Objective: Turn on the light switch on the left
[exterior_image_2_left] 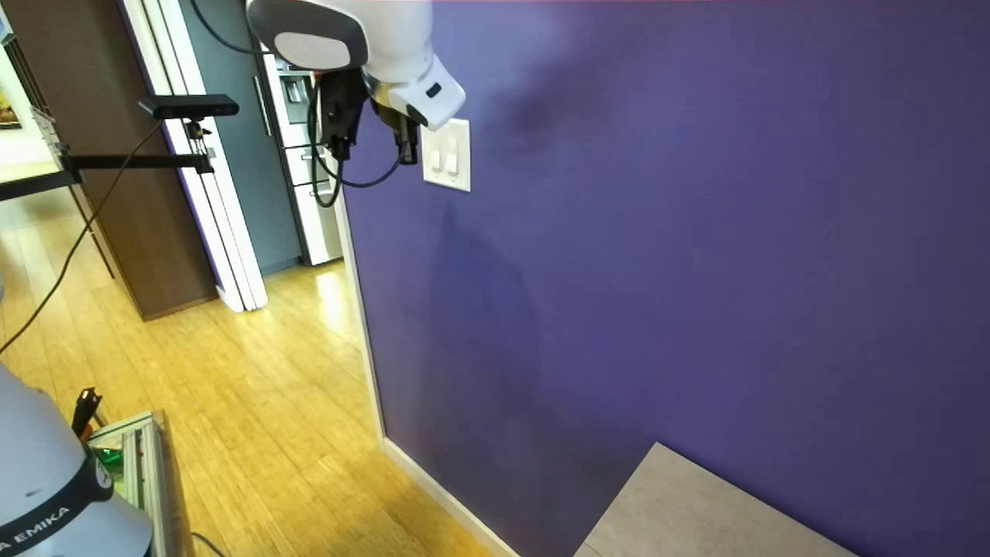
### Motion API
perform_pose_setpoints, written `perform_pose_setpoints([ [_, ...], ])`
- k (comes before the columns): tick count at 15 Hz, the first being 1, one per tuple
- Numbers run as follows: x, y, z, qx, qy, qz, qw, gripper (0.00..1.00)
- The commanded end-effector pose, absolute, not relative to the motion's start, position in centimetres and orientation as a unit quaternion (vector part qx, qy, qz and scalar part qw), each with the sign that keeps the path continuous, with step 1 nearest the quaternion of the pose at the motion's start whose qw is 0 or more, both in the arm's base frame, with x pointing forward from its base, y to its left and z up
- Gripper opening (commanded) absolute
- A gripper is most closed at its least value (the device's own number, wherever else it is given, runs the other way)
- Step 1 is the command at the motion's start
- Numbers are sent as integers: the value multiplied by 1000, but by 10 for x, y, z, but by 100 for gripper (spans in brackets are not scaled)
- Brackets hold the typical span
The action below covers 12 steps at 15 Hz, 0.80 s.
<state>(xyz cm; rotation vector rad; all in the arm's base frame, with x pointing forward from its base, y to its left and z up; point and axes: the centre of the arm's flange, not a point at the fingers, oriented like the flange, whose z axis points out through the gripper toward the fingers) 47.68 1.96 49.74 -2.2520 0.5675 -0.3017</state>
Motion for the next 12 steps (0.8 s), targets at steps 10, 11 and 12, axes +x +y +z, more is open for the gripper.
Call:
perform_pose_setpoints([
  [10,306,39,605,-987,100,-112,55,100],
  [11,295,45,611,-990,82,-105,43,100],
  [12,284,49,616,-992,67,-103,22,100],
])
